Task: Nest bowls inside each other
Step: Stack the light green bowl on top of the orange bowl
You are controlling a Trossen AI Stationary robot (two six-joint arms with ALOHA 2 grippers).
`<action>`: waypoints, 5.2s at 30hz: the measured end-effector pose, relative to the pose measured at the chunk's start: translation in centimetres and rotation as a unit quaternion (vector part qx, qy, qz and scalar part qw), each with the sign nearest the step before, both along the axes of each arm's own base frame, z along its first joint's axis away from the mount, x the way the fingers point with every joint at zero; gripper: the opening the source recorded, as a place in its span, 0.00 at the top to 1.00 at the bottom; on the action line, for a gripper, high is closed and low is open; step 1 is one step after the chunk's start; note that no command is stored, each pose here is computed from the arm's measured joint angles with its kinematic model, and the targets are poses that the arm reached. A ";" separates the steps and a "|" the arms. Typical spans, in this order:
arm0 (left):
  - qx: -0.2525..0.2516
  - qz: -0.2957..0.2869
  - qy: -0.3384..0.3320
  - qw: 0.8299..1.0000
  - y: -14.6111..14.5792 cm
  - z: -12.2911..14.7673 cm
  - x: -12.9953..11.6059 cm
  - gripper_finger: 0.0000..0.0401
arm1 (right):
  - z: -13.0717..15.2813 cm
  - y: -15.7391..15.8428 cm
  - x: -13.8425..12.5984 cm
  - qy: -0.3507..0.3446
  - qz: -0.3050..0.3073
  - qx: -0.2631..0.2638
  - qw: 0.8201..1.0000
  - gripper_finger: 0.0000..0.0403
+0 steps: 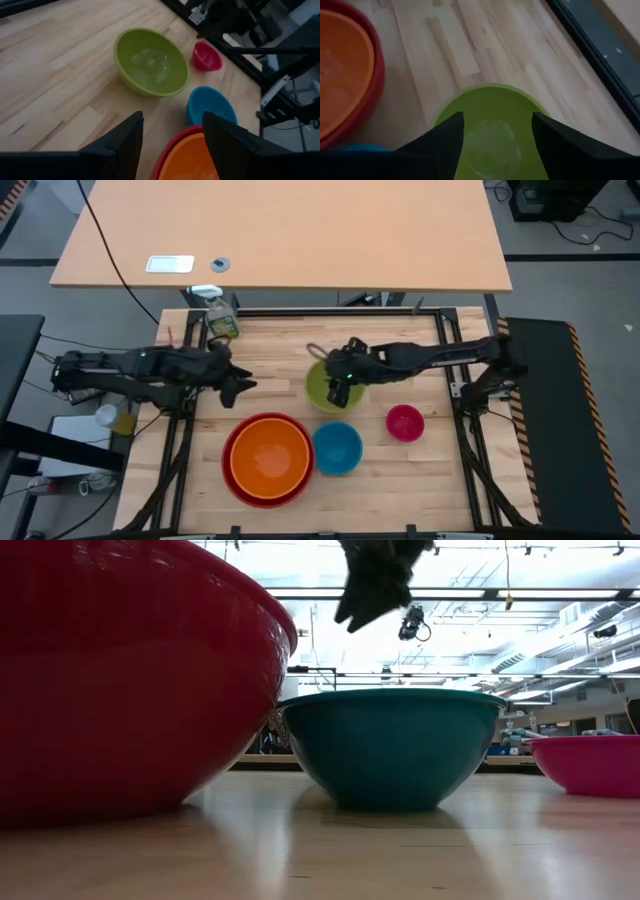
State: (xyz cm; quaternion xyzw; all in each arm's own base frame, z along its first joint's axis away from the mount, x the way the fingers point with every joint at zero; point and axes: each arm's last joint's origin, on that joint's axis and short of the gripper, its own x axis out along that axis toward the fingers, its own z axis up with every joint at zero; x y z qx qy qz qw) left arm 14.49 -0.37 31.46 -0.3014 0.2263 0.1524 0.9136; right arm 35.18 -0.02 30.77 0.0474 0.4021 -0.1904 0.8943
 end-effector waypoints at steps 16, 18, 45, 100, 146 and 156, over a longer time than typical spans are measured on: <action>0.054 0.104 -0.014 0.993 0.7 -1.0 4.7 0.48 | -1.8 -3.8 -3.5 -0.043 -0.010 0.103 0.994 0.48; 0.070 0.132 -0.016 0.989 0.9 -0.9 4.6 0.48 | -1.9 -4.5 -3.5 -0.043 -0.020 0.102 0.994 0.48; 0.100 0.107 0.024 0.989 0.5 -1.3 3.8 0.48 | -7.6 -12.3 -4.1 0.079 -0.141 0.173 0.972 0.49; 0.094 0.161 -0.079 0.979 1.4 1.8 -0.7 0.48 | -3.4 -9.2 3.0 0.016 -0.071 0.155 0.985 0.95; 0.074 0.113 -0.215 0.967 1.4 4.6 -2.3 0.48 | -2.7 5.6 14.0 -0.016 0.073 0.152 0.986 0.93; 0.054 0.095 -0.237 0.965 1.3 4.9 -3.2 0.48 | -8.9 6.7 16.1 0.028 0.064 0.154 0.986 0.91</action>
